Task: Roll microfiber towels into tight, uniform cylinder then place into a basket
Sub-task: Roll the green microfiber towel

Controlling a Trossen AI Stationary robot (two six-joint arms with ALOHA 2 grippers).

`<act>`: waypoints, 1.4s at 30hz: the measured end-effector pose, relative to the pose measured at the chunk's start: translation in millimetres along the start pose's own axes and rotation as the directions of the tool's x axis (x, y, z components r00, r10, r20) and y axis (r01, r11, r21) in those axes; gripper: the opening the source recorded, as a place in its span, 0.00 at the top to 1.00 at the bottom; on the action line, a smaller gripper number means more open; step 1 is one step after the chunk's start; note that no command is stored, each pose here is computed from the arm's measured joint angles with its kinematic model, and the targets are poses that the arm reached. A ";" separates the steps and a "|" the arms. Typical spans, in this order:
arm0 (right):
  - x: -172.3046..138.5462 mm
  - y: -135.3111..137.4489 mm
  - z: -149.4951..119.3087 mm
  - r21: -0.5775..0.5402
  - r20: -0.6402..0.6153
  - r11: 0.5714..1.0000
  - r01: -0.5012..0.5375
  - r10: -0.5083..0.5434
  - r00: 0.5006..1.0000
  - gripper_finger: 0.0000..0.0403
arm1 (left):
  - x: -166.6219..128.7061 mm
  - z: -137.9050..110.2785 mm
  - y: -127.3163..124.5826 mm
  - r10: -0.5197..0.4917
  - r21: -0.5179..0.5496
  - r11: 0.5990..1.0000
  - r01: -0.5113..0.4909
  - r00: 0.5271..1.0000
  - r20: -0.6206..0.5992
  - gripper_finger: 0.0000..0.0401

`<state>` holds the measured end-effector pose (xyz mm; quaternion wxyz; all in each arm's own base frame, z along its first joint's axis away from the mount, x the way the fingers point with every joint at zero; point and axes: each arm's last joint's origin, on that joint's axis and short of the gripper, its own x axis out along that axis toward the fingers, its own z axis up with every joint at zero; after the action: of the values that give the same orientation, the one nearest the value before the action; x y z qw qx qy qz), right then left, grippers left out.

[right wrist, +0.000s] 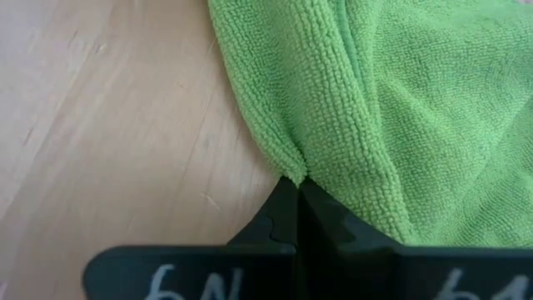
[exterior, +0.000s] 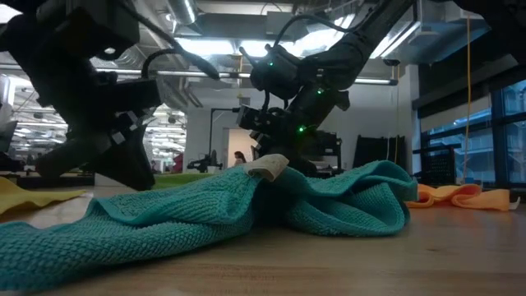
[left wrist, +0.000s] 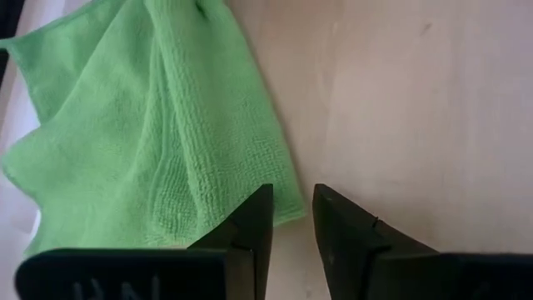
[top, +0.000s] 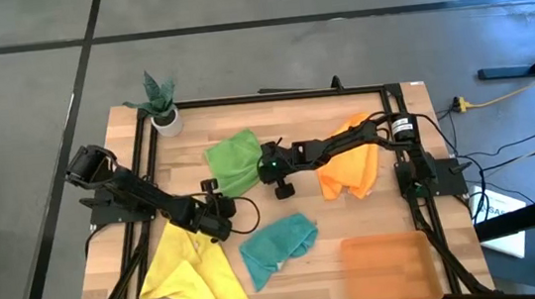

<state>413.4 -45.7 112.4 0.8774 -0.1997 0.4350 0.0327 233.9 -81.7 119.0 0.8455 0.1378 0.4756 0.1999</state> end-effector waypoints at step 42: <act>-10.1 1.0 6.7 0.110 -0.083 0.977 -0.185 0.195 0.977 0.99 | 1.2 11.2 9.1 -0.196 -0.173 0.968 0.182 0.978 -0.071 1.00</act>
<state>412.0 -41.1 123.5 0.8581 -0.1136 0.4936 0.0850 242.2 -73.6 127.6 0.8476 0.0124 0.5048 0.1630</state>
